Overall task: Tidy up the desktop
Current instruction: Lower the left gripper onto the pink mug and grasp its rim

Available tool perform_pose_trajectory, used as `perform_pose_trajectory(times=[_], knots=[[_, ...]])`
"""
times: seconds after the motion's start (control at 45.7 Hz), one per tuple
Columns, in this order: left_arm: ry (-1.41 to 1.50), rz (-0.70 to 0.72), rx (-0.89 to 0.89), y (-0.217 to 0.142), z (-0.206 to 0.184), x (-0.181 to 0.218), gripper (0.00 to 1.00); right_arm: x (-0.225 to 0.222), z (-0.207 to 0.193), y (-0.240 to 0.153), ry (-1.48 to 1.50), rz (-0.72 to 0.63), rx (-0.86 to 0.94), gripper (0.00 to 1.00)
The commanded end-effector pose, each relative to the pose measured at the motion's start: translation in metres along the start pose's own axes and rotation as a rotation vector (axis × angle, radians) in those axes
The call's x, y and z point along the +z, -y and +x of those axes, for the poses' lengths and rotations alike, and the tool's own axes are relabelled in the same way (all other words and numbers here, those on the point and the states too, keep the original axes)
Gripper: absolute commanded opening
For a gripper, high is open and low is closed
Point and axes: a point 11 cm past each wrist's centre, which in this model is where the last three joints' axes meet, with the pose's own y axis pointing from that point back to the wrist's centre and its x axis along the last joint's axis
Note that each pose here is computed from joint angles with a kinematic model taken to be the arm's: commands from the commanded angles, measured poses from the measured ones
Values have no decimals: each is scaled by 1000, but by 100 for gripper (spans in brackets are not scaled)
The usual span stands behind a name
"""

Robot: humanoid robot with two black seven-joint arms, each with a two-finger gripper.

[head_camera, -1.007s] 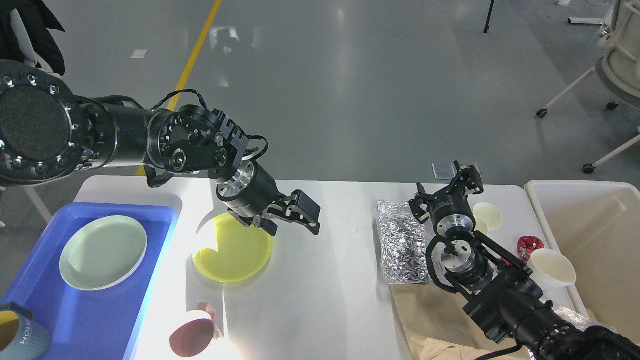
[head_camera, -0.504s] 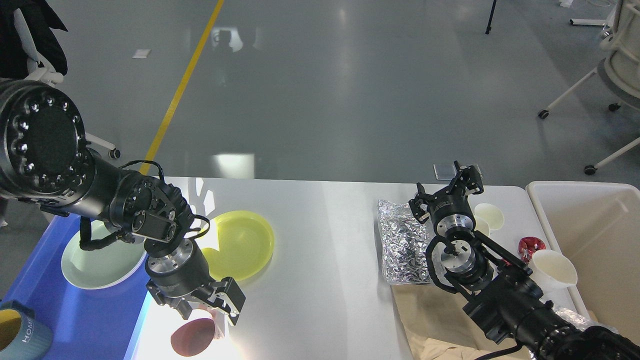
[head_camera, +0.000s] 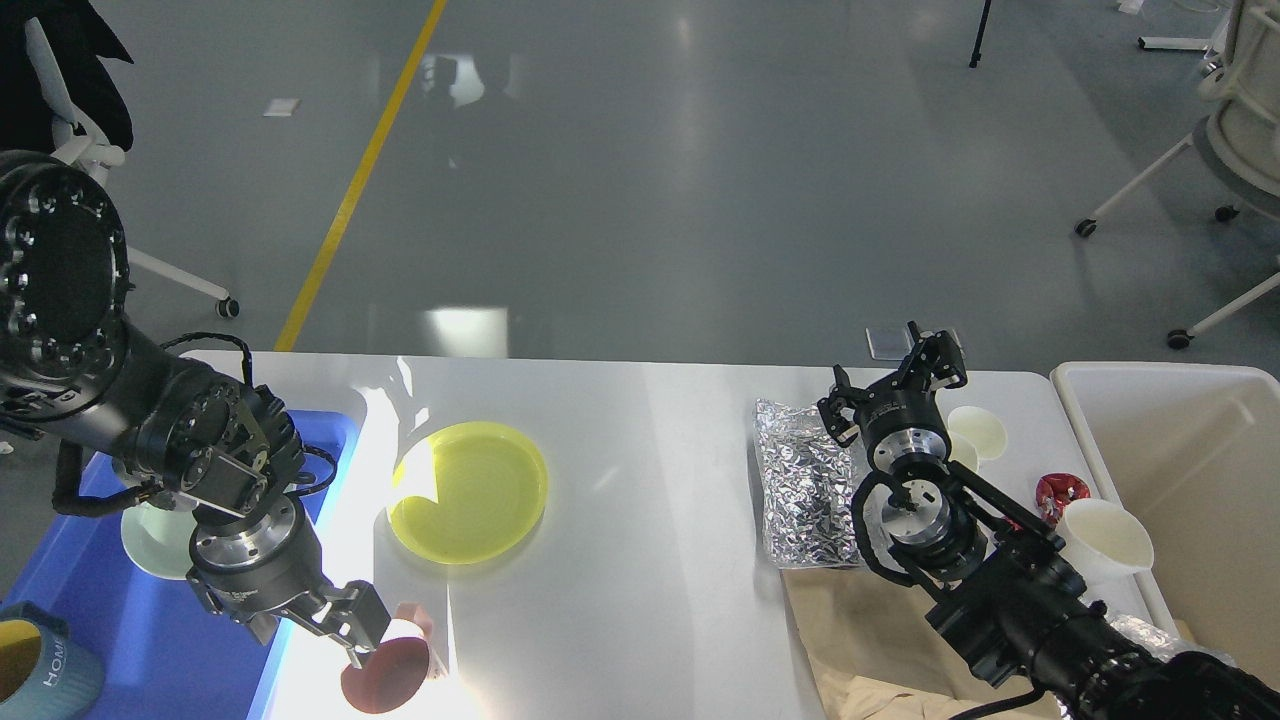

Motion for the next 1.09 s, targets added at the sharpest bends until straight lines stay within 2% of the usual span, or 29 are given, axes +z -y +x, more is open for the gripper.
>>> perform_pose_trajectory(times=[0.0, 0.46, 0.876, 0.985, 1.073], knots=[[6, 19, 10, 8, -2, -5, 97, 0, 0, 0, 0, -2, 1, 100], [12, 37, 72, 57, -14, -6, 95, 0, 0, 0, 0, 0, 1, 100], [17, 22, 169, 74, -12, -2, 90, -1, 0, 0, 1, 2, 0, 100], [-4, 14, 179, 76, -12, 0, 86, 0, 0, 0, 0, 1, -1, 100], [-7, 13, 168, 79, -15, 0, 73, 0, 0, 0, 0, -1, -1, 100]])
